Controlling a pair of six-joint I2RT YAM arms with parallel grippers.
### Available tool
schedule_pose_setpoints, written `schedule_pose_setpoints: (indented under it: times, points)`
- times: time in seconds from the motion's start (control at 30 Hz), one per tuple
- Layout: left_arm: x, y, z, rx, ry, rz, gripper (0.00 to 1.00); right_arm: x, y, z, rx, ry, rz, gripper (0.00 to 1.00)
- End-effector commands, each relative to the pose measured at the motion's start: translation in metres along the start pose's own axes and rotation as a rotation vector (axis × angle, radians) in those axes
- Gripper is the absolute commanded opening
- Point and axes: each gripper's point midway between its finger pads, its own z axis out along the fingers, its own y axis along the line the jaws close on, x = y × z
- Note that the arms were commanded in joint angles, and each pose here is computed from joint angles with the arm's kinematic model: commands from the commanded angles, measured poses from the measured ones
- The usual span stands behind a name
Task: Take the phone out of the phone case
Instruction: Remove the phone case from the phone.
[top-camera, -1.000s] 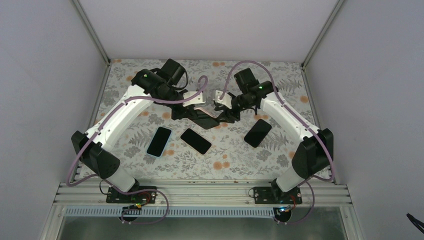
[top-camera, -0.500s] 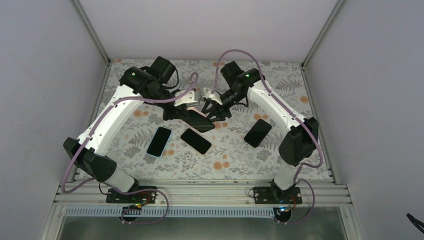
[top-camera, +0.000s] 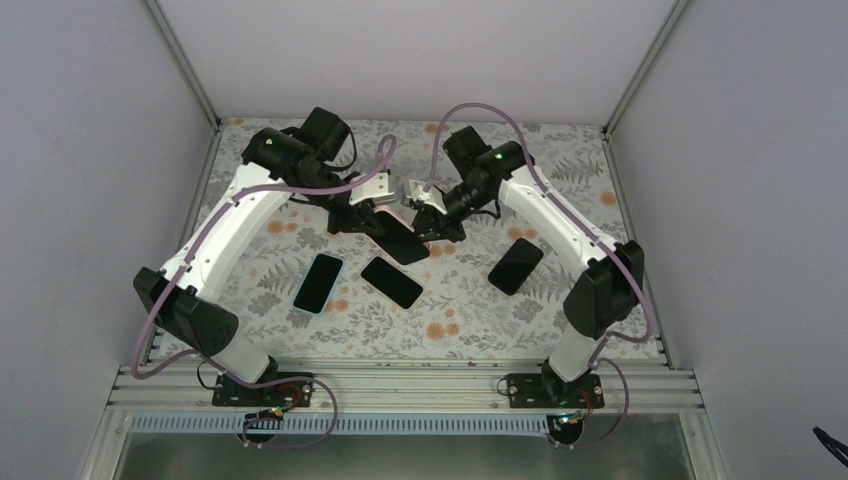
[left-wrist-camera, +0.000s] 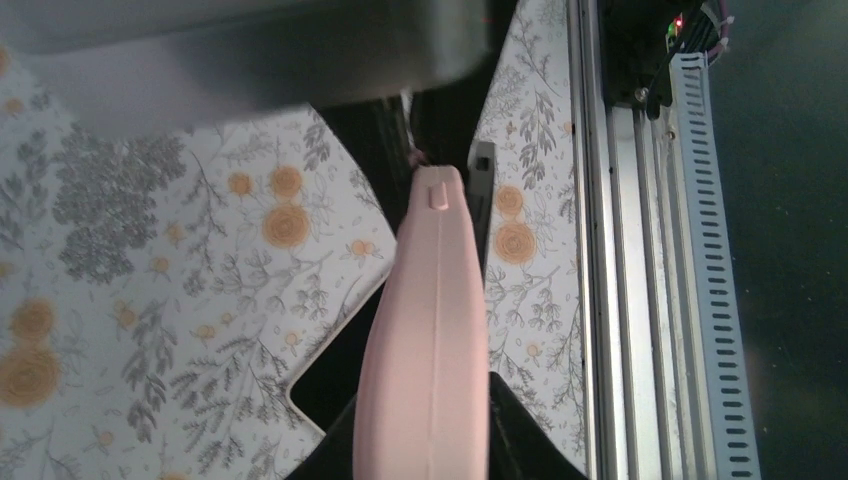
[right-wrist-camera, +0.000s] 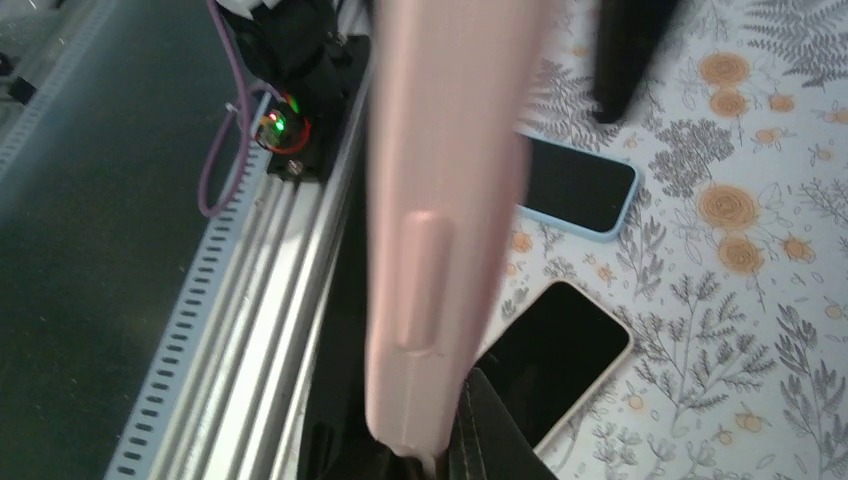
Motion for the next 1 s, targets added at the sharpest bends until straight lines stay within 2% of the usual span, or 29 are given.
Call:
schedule_pose_setpoints:
  times: [0.0,0.1,0.17,0.23,0.27,0.37,0.47,0.53,0.67,0.83,0.97]
  points:
    - [-0.067,0.04,-0.028,-0.203,-0.181,0.225,0.43,-0.069,0.074,-0.014,-0.173,-0.259,-0.131,0.03]
    - [-0.067,0.027,-0.048,-0.212,-0.147,0.224,0.64,-0.062,0.067,-0.025,-0.14,-0.257,-0.1,0.03]
    - [-0.069,0.019,-0.066,-0.252,-0.133,0.226,0.7,-0.055,0.057,-0.035,-0.097,-0.263,-0.065,0.03]
    - [-0.07,0.012,-0.088,-0.338,-0.131,0.244,0.92,-0.048,0.042,-0.048,-0.04,-0.275,-0.023,0.03]
    - [-0.072,0.004,-0.104,-0.388,-0.146,0.27,0.99,-0.045,0.033,-0.055,-0.007,-0.282,0.011,0.03]
    - [-0.082,0.002,-0.141,-0.576,-0.2,0.318,1.0,-0.047,0.005,-0.075,0.104,-0.303,0.075,0.03]
    - [-0.097,0.028,-0.181,-0.878,-0.307,0.31,1.0,-0.067,-0.019,-0.099,0.207,-0.378,0.101,0.03]
    - [-0.103,0.046,-0.19,-1.001,-0.359,0.298,1.0,-0.083,-0.042,-0.118,0.329,-0.438,0.161,0.03]
    - [-0.097,0.086,-0.162,-1.097,-0.325,0.248,1.0,-0.098,-0.094,-0.16,0.631,-0.552,0.333,0.03]
    - [-0.091,0.105,-0.127,-1.188,-0.365,0.267,1.0,-0.107,-0.134,-0.181,0.767,-0.596,0.444,0.03]
    - [-0.1,0.109,-0.115,-1.188,-0.425,0.26,1.0,-0.093,-0.174,-0.183,0.912,-0.586,0.559,0.03]
